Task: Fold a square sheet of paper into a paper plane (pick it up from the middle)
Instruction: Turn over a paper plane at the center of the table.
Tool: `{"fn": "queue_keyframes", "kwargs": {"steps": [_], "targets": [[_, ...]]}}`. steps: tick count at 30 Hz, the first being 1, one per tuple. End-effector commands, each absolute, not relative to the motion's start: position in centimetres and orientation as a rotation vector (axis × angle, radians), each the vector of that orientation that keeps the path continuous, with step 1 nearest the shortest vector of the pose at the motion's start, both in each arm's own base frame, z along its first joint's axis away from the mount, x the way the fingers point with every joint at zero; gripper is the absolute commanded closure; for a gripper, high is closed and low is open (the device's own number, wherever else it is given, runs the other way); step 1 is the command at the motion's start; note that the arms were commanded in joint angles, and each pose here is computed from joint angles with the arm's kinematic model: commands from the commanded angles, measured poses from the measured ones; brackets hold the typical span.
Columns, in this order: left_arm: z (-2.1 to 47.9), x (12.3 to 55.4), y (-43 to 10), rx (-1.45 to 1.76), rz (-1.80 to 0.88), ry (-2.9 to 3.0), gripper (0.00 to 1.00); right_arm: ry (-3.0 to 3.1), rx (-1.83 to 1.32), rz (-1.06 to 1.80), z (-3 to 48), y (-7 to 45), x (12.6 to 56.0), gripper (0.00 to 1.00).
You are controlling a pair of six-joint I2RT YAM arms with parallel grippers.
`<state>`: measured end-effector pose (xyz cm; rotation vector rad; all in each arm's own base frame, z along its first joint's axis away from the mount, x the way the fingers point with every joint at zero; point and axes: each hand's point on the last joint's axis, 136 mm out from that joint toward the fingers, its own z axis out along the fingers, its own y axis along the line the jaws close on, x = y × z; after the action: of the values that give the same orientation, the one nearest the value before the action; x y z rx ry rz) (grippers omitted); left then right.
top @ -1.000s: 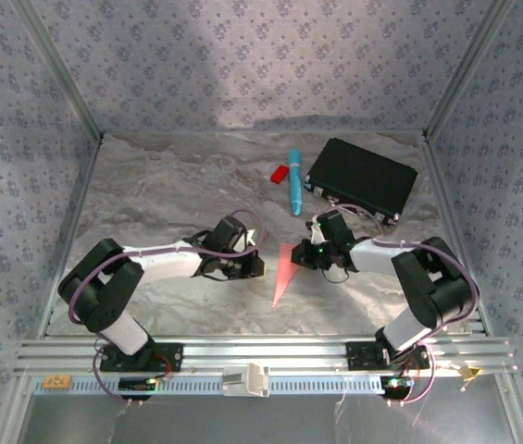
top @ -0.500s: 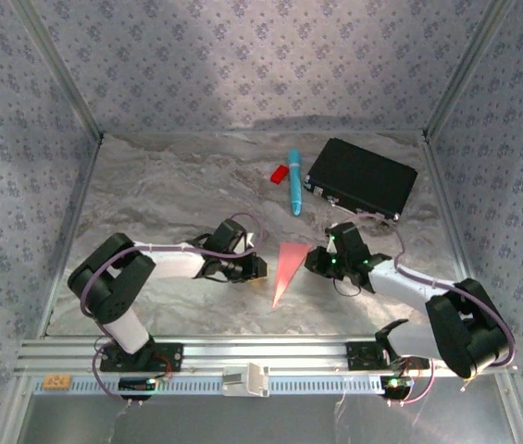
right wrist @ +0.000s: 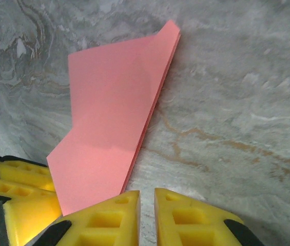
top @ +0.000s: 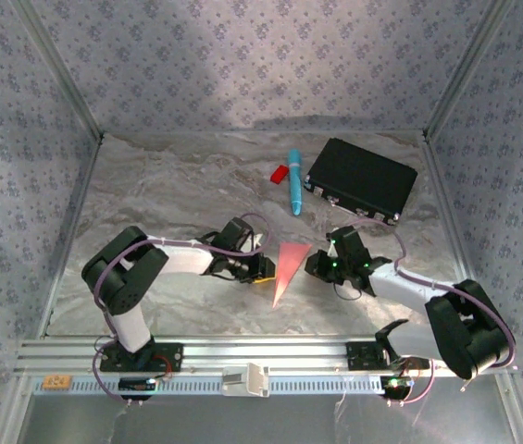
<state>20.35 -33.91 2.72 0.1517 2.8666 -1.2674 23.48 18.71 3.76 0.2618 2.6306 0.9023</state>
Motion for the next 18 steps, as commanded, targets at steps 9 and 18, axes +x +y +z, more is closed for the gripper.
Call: {"fn": "queue_keyframes", "kwargs": {"steps": [9, 18], "targets": [[2.4, 19.4, -35.5, 0.241, -1.295, 2.895, 0.78, 2.664, 0.174, 0.998, 3.6, 20.9, 22.5, 0.84], [2.0, 19.4, -34.5, 0.23, -1.209, 2.92, 0.83, 2.699, 0.128, 1.022, 3.0, 21.7, 21.6, 0.86]]}}
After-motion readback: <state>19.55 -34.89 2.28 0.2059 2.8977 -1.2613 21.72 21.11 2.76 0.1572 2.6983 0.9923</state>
